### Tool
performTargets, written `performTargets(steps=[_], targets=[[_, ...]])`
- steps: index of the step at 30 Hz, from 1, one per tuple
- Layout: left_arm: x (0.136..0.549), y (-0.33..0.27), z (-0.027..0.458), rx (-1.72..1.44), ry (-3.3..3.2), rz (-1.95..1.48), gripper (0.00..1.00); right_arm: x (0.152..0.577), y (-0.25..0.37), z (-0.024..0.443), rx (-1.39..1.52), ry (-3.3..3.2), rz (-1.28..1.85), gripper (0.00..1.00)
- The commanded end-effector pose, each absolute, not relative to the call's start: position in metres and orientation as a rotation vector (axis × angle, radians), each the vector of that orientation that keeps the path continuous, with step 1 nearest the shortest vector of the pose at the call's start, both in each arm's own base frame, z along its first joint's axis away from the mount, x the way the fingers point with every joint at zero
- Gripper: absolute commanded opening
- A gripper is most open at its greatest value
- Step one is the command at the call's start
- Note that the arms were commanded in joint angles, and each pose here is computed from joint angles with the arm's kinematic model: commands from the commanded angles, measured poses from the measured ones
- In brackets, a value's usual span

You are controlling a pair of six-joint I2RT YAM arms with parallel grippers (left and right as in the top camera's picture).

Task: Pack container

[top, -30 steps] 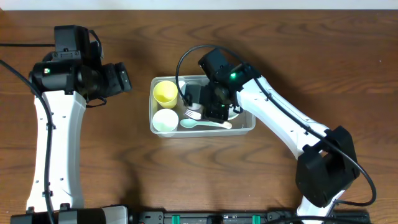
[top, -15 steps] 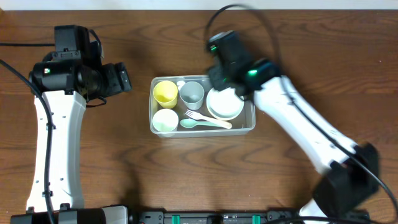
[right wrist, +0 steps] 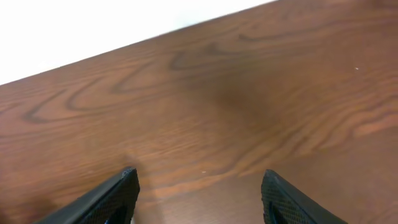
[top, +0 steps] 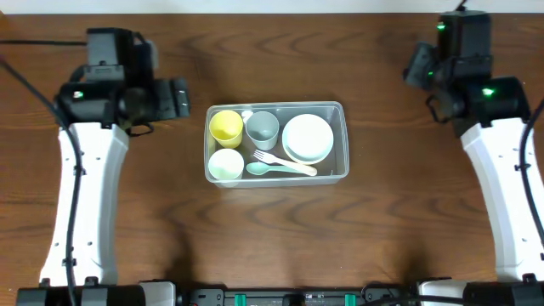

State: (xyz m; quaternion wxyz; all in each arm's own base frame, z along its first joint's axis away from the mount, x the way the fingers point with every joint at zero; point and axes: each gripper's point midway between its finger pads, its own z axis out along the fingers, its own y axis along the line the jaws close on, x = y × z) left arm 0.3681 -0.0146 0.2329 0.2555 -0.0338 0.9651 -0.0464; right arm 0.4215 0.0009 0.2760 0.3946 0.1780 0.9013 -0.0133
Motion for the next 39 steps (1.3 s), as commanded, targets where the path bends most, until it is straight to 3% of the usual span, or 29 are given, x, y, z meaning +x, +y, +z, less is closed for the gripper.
performTargets(steps=[1, 15, 27, 32, 38, 39], targets=[[0.369, -0.024, 0.217, 0.054, 2.668, -0.054, 0.98, 0.421, -0.017, 0.265, 0.440, 2.322, -0.012, 0.64], [0.355, -0.022, 0.223, 0.053, 2.683, -0.039, 0.98, 0.389, -0.032, 0.246, 0.494, 2.395, -0.038, 0.63], [0.313, -0.020, 0.269, 0.047, 2.406, -0.056, 0.98, 0.290, -0.013, 0.199, 0.412, 2.282, 0.007, 0.64], [0.273, -0.018, 0.251, 0.010, 2.309, -0.075, 0.98, 0.248, -0.002, 0.177, 0.376, 2.236, 0.054, 0.75], [0.237, -0.016, 0.233, -0.020, 2.170, -0.095, 0.98, 0.222, -0.002, 0.152, 0.380, 2.184, 0.070, 0.99], [0.234, -0.016, 0.231, -0.031, 2.153, -0.102, 0.98, 0.221, -0.002, 0.150, 0.384, 2.182, 0.072, 0.99]])
